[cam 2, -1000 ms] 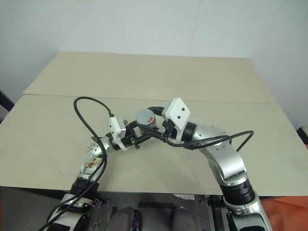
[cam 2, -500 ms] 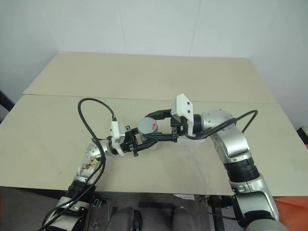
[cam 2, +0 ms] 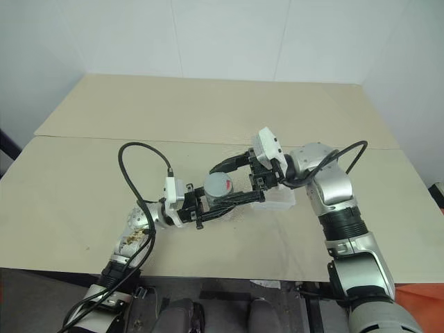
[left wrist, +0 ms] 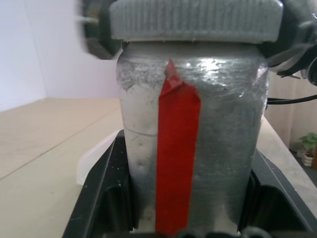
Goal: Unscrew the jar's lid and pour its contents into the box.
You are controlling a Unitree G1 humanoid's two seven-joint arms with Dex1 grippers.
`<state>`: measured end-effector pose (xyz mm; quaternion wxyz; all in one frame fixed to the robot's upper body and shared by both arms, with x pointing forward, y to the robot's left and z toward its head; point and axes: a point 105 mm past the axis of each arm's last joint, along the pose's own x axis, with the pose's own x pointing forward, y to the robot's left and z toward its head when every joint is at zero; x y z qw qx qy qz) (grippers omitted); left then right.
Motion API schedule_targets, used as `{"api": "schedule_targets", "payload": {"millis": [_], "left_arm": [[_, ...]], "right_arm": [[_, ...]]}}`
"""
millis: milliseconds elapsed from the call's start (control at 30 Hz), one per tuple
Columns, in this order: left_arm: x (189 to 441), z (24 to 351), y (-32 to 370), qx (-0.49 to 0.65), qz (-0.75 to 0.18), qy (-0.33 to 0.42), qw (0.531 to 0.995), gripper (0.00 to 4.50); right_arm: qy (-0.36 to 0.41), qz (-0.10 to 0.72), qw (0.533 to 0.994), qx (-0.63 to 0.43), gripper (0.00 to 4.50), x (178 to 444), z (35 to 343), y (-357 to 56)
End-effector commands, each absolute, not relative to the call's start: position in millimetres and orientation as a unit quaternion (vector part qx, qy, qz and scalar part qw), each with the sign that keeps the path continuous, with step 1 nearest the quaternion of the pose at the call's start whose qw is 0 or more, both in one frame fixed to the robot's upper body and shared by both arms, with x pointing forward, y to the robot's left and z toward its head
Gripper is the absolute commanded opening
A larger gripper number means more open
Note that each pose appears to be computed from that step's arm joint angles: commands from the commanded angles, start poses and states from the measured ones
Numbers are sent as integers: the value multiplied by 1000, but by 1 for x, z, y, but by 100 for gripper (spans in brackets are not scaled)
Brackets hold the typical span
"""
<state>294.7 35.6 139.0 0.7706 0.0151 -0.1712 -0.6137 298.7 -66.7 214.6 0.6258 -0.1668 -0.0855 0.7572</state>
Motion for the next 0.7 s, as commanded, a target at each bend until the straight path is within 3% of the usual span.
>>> {"api": "schedule_targets", "payload": {"millis": [33,267,433,700], "left_arm": [[290,150,32,12,-618,-196,761,204],[291,152,32,4,-618,-200,761,204],[295,151,34,3,-601,-202,773,204],[303,148,35,8,-578,-202,791,204]], "right_arm": [[-137,748,621,-188,445,294,230,-71],[-142,739,630,-192,445,291,232,-85],[-170,664,696,-213,445,298,241,-97],[-180,636,726,-188,445,268,252,-88]]}}
